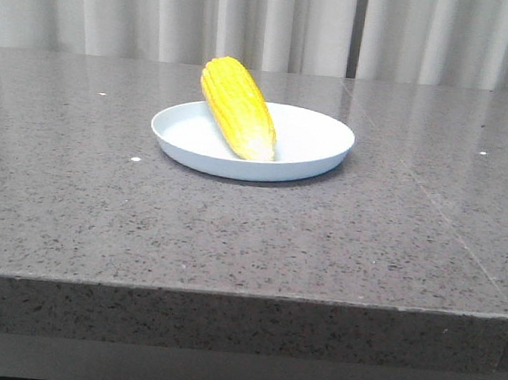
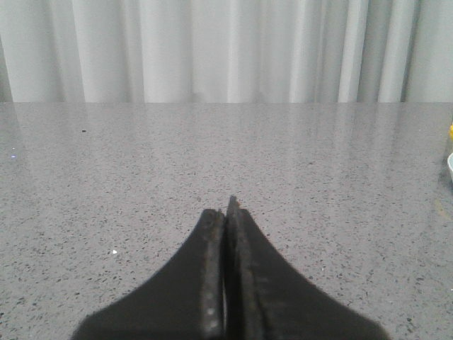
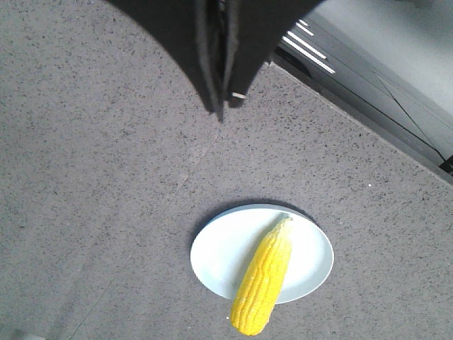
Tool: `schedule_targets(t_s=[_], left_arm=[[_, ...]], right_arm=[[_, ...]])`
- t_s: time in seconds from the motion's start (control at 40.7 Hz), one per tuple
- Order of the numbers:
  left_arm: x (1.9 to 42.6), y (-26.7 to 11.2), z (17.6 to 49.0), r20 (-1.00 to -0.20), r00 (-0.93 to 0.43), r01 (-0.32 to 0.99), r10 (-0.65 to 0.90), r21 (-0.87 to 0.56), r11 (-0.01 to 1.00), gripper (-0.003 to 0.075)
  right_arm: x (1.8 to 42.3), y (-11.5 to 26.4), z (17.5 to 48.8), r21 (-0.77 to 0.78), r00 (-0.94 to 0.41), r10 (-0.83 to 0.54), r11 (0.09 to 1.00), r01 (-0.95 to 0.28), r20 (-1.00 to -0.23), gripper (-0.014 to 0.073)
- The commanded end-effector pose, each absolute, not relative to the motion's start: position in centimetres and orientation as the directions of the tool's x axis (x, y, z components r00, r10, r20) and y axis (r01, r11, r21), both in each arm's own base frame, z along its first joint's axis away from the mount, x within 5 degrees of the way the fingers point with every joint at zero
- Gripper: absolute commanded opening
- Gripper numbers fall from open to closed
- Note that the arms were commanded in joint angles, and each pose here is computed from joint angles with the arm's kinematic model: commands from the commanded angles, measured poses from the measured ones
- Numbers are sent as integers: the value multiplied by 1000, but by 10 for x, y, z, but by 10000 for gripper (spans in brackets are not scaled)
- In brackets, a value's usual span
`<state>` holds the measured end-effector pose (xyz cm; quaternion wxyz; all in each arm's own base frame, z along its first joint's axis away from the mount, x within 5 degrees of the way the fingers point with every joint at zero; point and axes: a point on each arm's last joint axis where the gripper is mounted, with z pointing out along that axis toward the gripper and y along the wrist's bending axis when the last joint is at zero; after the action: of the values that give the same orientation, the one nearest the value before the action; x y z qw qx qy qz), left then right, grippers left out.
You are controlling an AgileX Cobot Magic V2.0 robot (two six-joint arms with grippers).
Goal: Place corn on plate with both arms
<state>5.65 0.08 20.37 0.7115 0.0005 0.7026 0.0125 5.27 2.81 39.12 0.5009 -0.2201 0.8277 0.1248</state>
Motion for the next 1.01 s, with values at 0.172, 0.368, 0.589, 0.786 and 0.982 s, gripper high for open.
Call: schedule_targets(t_s=[0.172, 0.368, 0.589, 0.786, 0.982], left_arm=[[56, 1, 205, -996, 94, -12, 6, 5, 1000, -20], [56, 0, 206, -995, 99, -6, 3, 2, 1000, -20], [55, -2, 208, -992, 127, 31, -5, -1, 1000, -20], [55, -2, 208, -992, 126, 33, -5, -1, 999, -20], [55, -3, 208, -992, 126, 53, -7, -1, 999, -20]], right_arm=[[57, 29, 403, -28, -335, -212, 877, -479, -918, -67], [57, 29, 403, -28, -335, -212, 877, -479, -918, -67], [57, 29, 403, -28, -335, -212, 877, -479, -918, -67], [57, 29, 403, -28, -335, -212, 877, -479, -918, -67], [57, 29, 403, -28, -335, -212, 877, -479, -918, -67]])
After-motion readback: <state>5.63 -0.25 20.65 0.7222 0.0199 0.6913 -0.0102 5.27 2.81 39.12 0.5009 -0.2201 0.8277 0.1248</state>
